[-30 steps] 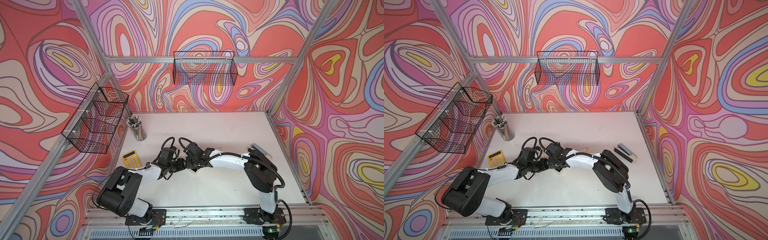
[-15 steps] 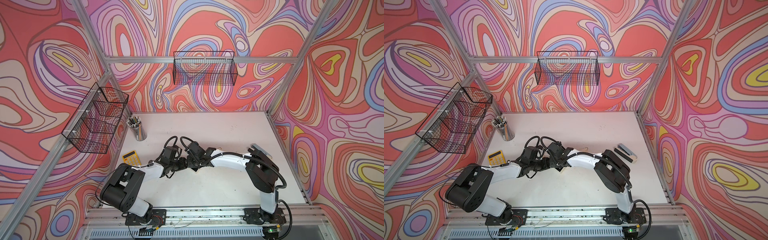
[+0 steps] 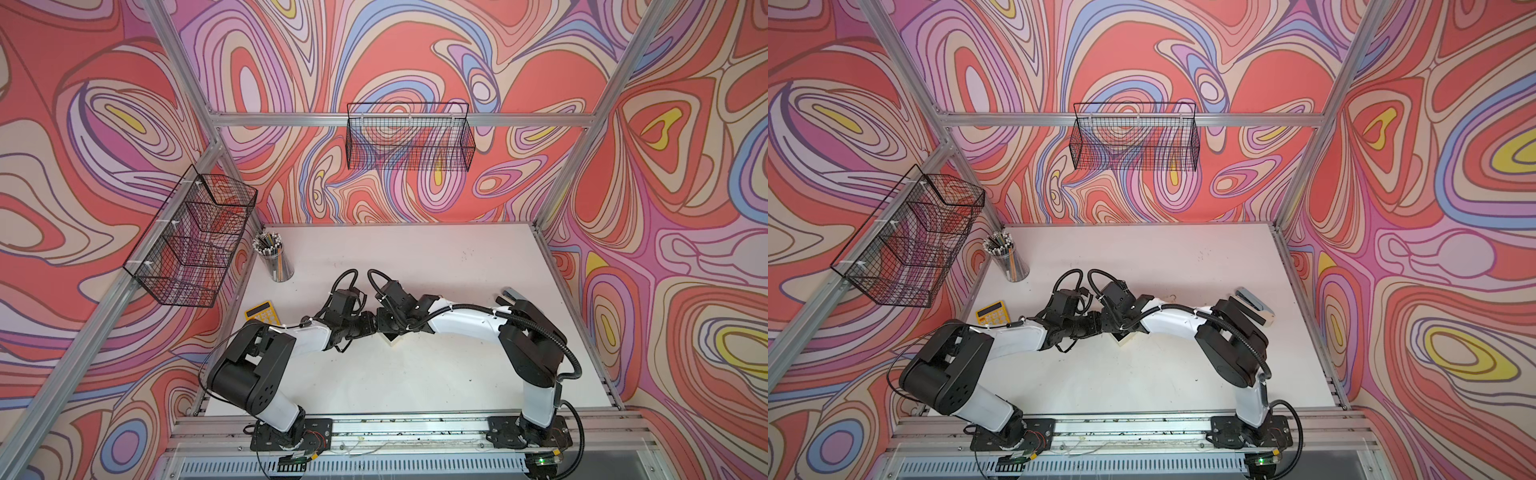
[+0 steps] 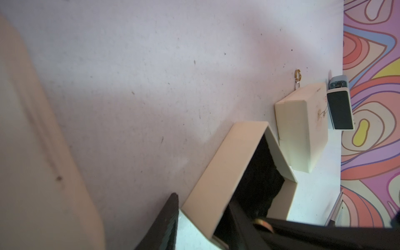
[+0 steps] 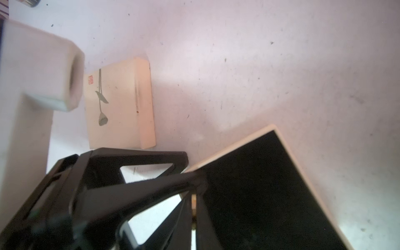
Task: Take the rings out of the lift-off lid box
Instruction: Take out the ring from the jewelry box, then place the ring at the center of the board.
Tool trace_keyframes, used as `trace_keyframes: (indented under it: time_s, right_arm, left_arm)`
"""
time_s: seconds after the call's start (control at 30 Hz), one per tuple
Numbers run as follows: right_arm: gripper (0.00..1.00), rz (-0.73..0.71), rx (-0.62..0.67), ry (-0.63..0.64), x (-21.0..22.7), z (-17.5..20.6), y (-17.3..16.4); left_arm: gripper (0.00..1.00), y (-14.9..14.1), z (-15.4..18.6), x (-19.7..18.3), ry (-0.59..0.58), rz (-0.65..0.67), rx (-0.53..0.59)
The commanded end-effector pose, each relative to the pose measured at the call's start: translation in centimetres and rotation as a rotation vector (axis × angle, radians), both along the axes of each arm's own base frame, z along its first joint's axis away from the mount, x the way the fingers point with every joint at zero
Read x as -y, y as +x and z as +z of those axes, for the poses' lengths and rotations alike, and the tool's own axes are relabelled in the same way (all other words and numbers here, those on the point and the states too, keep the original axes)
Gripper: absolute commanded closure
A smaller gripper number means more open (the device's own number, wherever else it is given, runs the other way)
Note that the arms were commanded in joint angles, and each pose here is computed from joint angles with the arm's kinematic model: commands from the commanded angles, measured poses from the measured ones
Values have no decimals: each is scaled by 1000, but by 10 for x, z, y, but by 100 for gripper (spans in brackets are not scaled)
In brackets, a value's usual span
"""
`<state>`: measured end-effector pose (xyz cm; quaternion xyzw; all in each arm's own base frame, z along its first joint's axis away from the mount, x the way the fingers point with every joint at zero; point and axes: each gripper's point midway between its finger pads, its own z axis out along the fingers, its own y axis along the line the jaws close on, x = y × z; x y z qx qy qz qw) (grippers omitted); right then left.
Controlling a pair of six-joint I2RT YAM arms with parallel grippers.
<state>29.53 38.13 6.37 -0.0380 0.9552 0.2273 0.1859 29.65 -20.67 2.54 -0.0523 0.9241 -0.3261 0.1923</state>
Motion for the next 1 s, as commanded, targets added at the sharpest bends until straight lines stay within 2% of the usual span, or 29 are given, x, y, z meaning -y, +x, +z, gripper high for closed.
trace_keyframes:
  time_s: [0.0, 0.43, 0.47, 0.8, 0.97]
  right_arm:
    - [100, -23, 8, 27, 4, 10, 2]
    - [100, -99, 53, 18, 41, 30, 14]
    - [100, -113, 67, 33, 48, 40, 18]
    - [100, -322, 119, -51, 163, 58, 52]
    - [100, -408, 144, -69, 212, 64, 64]
  left_arm:
    - [60, -47, -54, -32, 171, 33, -222]
    - [56, -45, -34, -32, 165, 26, -196]
    - [55, -44, -30, -30, 157, 24, -189]
    - [35, -32, 22, -36, 186, 31, -74]
    - [19, -24, 43, -37, 192, 29, -13]
